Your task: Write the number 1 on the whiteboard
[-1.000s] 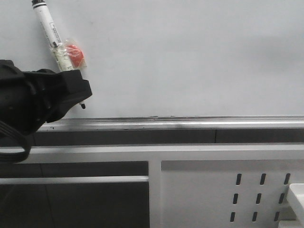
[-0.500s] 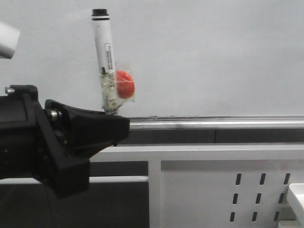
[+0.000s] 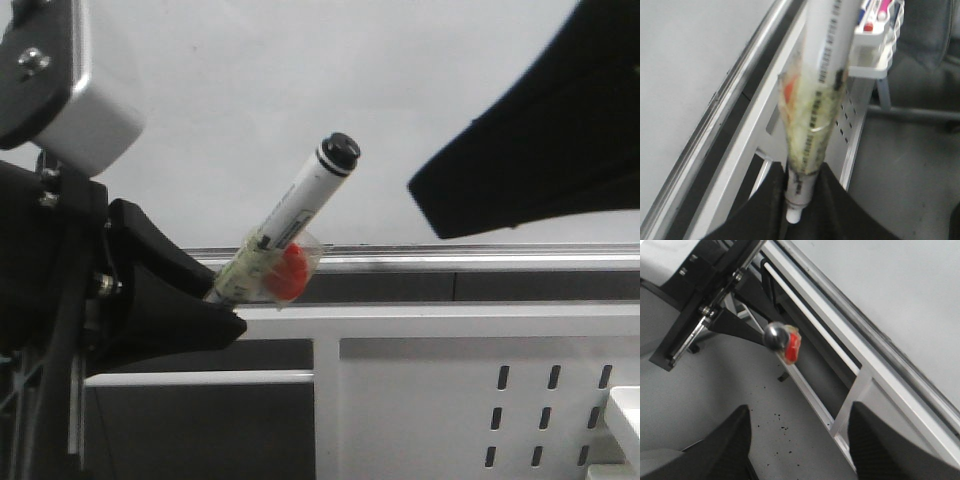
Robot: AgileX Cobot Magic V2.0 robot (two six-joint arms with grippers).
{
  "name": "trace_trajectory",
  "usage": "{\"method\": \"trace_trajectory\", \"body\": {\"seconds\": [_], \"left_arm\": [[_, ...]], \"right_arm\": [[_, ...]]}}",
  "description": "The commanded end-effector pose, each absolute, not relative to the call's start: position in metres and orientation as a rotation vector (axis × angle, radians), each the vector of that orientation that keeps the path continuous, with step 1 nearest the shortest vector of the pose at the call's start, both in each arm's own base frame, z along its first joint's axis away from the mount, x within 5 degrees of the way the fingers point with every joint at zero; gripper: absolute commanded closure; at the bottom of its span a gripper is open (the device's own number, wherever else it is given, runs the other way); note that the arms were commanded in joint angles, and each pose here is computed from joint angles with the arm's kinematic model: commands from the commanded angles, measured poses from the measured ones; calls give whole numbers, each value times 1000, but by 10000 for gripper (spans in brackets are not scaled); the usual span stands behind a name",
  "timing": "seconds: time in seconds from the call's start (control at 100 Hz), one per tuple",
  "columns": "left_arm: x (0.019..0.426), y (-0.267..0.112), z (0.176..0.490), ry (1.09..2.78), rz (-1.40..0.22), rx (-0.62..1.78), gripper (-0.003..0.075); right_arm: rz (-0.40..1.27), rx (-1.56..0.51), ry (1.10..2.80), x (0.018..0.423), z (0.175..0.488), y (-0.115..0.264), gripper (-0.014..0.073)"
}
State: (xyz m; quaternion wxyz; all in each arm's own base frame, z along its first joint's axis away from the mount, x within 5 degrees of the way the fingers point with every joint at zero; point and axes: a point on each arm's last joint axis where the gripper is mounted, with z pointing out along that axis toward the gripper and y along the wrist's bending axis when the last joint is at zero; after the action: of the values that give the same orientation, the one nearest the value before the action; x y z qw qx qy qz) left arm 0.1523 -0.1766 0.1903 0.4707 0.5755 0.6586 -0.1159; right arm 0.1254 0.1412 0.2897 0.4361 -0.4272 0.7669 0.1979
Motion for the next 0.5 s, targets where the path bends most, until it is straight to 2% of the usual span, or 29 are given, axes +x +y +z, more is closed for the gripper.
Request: {"method": "trace_trajectory", "body": {"seconds": [0.0,0.3,0.49], "left_arm": [[152,-181,213,1572,-232,1432,740],[149,-185,218,1536,-226,1459,740],[149,-186,220,1524,-235,1453,740]], "right_arm": [[486,-1039,1800,137,310,155,203],[482,-1088,1854,163,309,187,203],[492,-1104,1841,163,309,195,204]]}}
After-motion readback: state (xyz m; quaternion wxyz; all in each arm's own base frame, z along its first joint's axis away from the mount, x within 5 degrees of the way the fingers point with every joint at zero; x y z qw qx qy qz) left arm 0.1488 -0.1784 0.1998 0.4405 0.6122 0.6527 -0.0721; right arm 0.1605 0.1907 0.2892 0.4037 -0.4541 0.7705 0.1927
